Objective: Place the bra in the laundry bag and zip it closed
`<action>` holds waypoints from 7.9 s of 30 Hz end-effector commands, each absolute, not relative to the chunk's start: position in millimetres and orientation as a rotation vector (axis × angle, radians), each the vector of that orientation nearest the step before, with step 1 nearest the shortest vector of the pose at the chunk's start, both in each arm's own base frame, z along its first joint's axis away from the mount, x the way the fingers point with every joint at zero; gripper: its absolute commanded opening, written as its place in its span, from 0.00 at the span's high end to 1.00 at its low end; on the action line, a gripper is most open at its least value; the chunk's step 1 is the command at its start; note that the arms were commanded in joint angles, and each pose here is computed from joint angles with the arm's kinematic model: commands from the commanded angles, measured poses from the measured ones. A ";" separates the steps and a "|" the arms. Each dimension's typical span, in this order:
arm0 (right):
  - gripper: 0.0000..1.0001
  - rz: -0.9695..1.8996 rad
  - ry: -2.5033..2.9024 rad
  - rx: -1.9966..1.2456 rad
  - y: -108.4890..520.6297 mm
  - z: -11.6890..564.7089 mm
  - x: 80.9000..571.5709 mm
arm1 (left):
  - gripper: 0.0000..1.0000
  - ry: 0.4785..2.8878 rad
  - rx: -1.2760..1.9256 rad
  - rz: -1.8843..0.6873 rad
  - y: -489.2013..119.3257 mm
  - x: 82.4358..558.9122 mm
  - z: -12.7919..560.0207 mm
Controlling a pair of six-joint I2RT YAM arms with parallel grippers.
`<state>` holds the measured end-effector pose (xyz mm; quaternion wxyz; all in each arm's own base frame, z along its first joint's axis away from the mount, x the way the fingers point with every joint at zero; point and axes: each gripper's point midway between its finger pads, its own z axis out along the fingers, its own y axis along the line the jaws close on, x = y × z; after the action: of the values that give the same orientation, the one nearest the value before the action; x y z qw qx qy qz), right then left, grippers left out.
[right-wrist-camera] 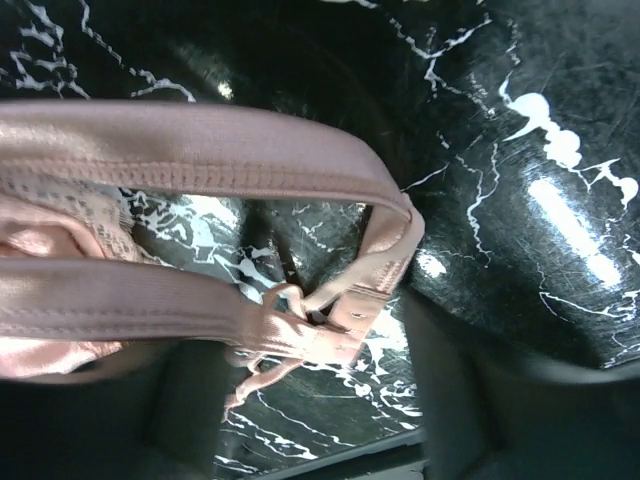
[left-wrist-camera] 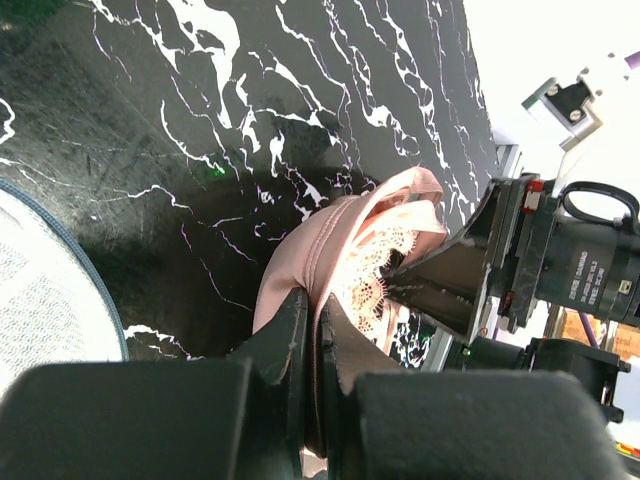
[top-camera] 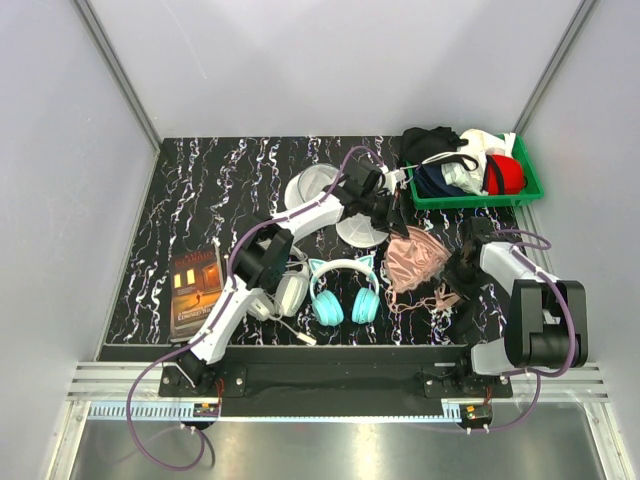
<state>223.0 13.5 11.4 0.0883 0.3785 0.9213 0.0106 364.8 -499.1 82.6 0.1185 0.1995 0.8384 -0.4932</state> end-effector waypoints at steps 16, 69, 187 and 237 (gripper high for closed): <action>1.00 0.303 2.744 1.110 45.9 79.8 200.1 | 1.00 2.420 0.608 -1.444 -519.0 345.1 89.6; 0.23 0.404 2.322 1.289 23.6 66.1 248.7 | 1.00 2.347 0.656 -1.264 -486.3 343.0 74.0; 1.00 0.823 2.116 0.927 68.7 56.7 289.9 | 0.31 2.177 0.673 -1.129 -430.7 376.2 166.5; 1.00 0.712 2.334 0.592 299.3 71.6 523.0 | 0.99 2.298 0.177 -0.929 -263.1 469.3 137.8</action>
<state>512.9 297.3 74.2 0.3087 0.1712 0.8905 0.2871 479.6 -233.6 96.4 0.2939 0.0628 0.9121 -0.2789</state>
